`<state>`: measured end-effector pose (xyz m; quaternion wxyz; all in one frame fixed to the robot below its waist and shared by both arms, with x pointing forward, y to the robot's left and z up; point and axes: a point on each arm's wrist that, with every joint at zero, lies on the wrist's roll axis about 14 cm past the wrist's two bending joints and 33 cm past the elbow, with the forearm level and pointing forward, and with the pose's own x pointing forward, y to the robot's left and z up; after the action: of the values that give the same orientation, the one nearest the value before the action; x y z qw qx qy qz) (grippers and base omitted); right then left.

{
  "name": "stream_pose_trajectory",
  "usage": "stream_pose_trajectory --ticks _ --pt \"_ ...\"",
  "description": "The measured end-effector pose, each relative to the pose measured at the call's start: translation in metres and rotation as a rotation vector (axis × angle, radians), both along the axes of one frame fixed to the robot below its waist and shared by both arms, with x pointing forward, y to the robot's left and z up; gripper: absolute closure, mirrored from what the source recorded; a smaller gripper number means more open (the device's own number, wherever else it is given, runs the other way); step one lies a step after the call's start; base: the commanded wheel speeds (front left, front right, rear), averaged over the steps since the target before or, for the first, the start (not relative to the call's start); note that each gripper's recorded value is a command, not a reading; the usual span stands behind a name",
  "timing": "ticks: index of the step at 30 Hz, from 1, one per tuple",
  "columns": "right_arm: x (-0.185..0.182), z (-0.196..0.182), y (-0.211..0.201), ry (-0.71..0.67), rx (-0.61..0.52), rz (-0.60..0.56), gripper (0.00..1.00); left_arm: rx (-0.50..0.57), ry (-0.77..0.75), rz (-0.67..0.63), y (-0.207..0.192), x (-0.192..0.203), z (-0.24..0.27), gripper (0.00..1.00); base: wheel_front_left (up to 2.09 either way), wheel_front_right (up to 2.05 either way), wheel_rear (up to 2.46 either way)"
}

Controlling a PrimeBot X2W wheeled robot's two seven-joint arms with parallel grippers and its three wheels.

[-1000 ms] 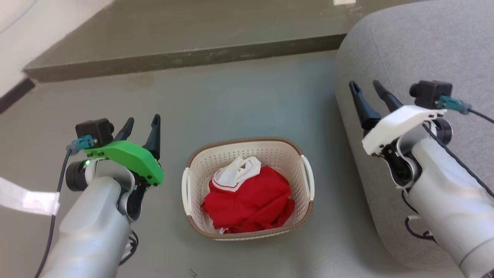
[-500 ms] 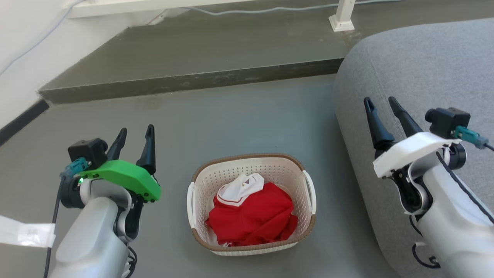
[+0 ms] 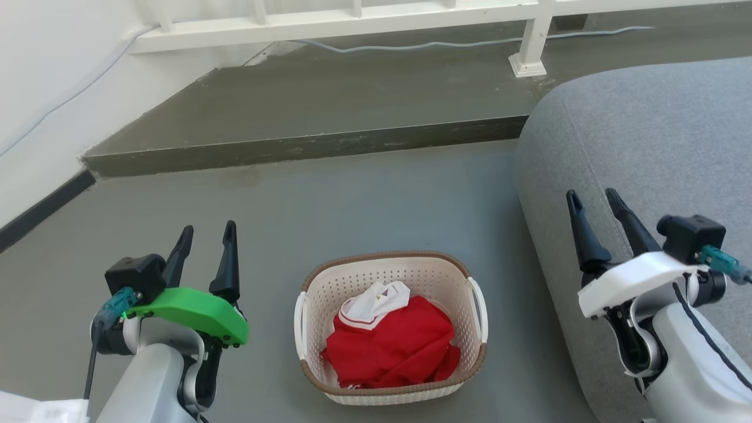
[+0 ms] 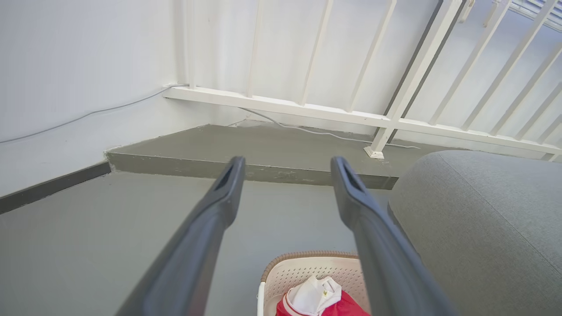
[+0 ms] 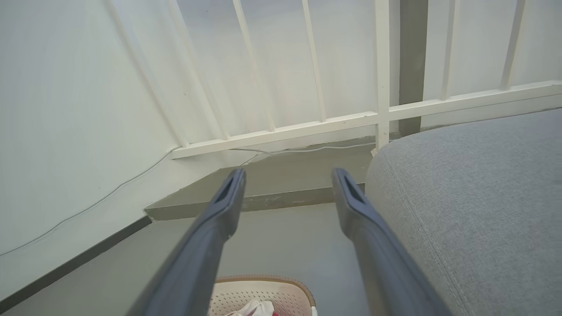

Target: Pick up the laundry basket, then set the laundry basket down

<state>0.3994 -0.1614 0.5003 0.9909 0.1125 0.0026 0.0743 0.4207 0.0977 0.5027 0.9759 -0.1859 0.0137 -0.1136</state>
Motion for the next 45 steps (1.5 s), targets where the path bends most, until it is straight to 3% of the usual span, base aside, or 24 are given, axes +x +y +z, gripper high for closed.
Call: stream_pose_trajectory --ticks 45 --pt "-0.024 -0.013 0.001 0.005 -0.016 -0.019 0.00 0.051 -0.029 0.053 0.016 -0.030 -0.008 0.00 0.00 0.00 0.00"
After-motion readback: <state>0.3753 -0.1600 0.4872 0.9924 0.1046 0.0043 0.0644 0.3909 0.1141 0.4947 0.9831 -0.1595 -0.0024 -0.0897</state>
